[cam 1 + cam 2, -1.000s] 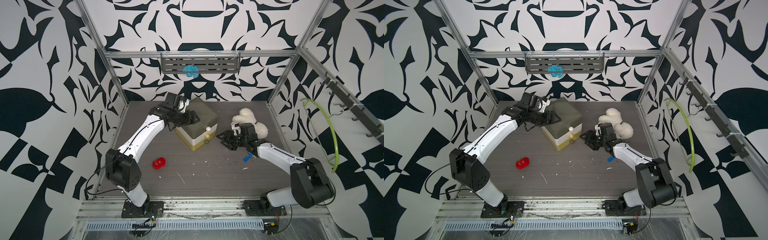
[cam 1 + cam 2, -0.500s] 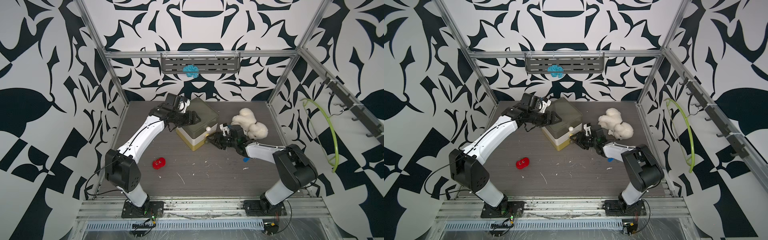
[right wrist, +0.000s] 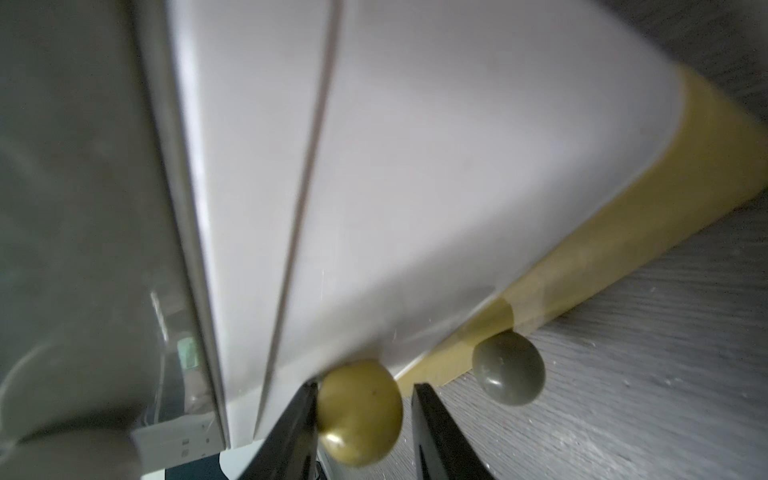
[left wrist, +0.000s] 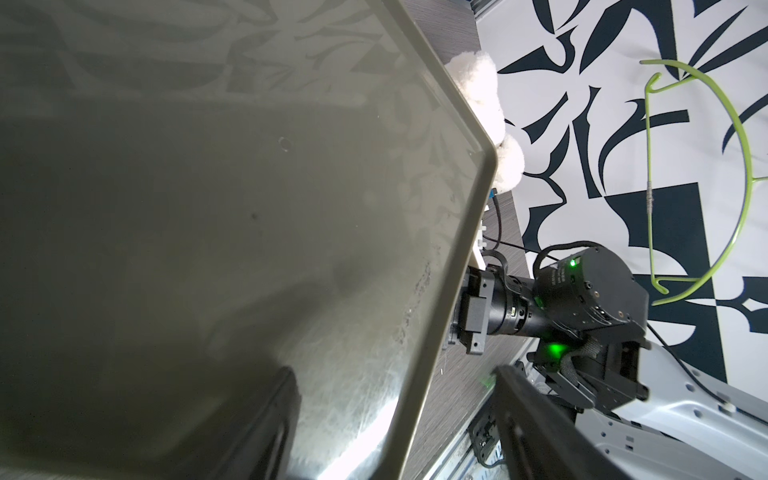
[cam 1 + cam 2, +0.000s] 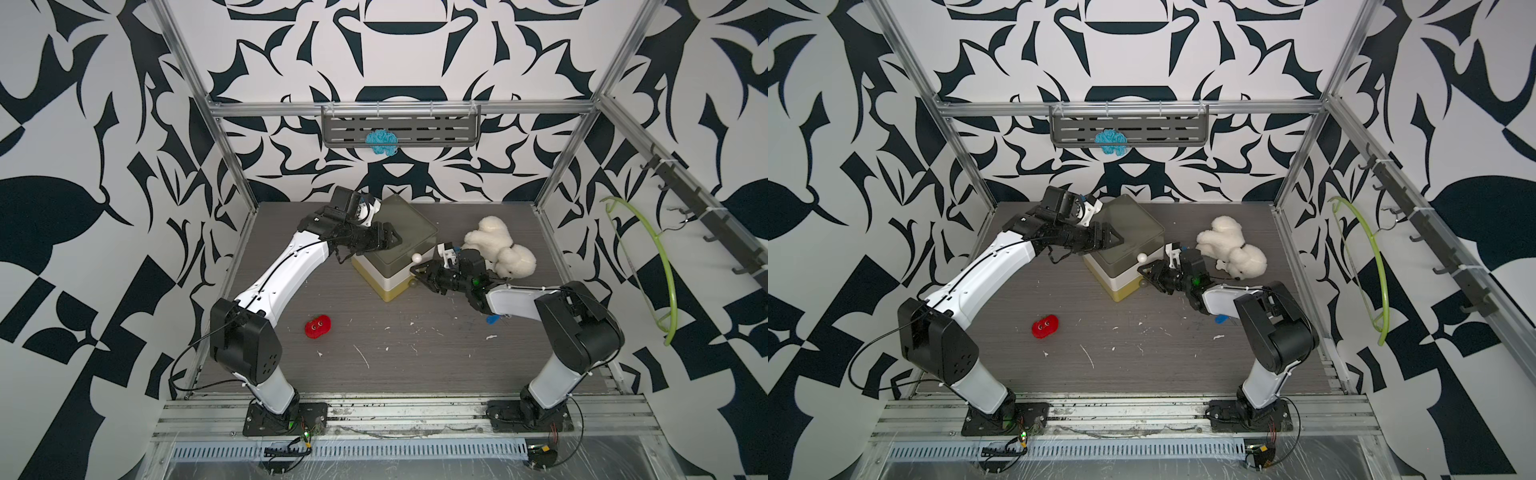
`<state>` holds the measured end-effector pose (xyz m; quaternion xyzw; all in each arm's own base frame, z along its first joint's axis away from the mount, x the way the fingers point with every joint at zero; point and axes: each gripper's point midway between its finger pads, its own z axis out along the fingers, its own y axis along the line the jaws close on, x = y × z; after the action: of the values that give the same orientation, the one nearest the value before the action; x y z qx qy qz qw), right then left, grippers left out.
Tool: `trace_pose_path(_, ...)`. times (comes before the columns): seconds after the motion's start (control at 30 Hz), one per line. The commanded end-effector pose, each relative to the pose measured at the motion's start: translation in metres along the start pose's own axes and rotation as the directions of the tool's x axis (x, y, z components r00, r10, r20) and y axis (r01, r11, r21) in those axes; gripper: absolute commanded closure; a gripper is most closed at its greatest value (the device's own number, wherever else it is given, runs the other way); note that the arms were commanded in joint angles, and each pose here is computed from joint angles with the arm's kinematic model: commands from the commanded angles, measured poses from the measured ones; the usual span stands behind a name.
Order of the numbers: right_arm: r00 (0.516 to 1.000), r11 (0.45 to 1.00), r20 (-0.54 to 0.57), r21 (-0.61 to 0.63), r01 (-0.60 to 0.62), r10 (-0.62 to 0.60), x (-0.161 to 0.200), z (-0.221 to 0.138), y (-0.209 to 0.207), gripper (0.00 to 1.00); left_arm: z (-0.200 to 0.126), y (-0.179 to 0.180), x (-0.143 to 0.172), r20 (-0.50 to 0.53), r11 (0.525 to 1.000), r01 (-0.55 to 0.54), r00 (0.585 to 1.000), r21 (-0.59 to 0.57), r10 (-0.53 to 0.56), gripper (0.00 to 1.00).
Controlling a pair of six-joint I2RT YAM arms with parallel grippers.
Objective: Take the keys out of the drawer
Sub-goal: Open the drawer in the storage box.
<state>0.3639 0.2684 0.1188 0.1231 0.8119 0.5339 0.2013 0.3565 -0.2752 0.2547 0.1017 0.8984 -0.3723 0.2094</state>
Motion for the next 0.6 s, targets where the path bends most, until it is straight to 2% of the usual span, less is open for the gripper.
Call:
trace_pose_path(0.0,0.995,1.0,0.095,-0.024,0.003,0.0,-0.022,0.004,0.008,0.6,0.005,0.01,0.011,-0.056,1.0,0.003,0.998,-0.03,-0.005,0.21)
trace_pose_path(0.07,0.996,1.0,0.085,-0.027,0.014,-0.011,-0.025,0.005,0.014,0.64,0.006,0.01,0.011,-0.064,1.0,-0.009,0.998,-0.03,0.007,0.2)
trace_pose_path(0.13,0.998,0.999,0.046,-0.009,0.037,-0.036,-0.023,0.008,0.019,0.76,0.007,0.01,0.01,-0.071,1.0,-0.011,0.997,-0.029,0.009,0.2)
trace_pose_path(0.17,0.998,0.999,0.041,-0.002,0.042,-0.042,-0.021,0.008,0.02,0.78,0.008,0.01,0.009,-0.069,1.0,-0.009,0.998,-0.028,0.007,0.2)
trace_pose_path(0.27,0.997,0.999,0.06,0.012,0.038,-0.039,-0.021,0.005,0.015,0.87,0.01,0.011,0.009,-0.063,1.0,0.01,0.998,-0.027,-0.012,0.2)
trace_pose_path(0.57,0.997,0.998,0.074,0.062,0.026,-0.03,0.001,-0.022,-0.004,0.9,0.016,0.022,0.016,-0.081,0.998,0.028,0.996,-0.06,-0.033,0.21)
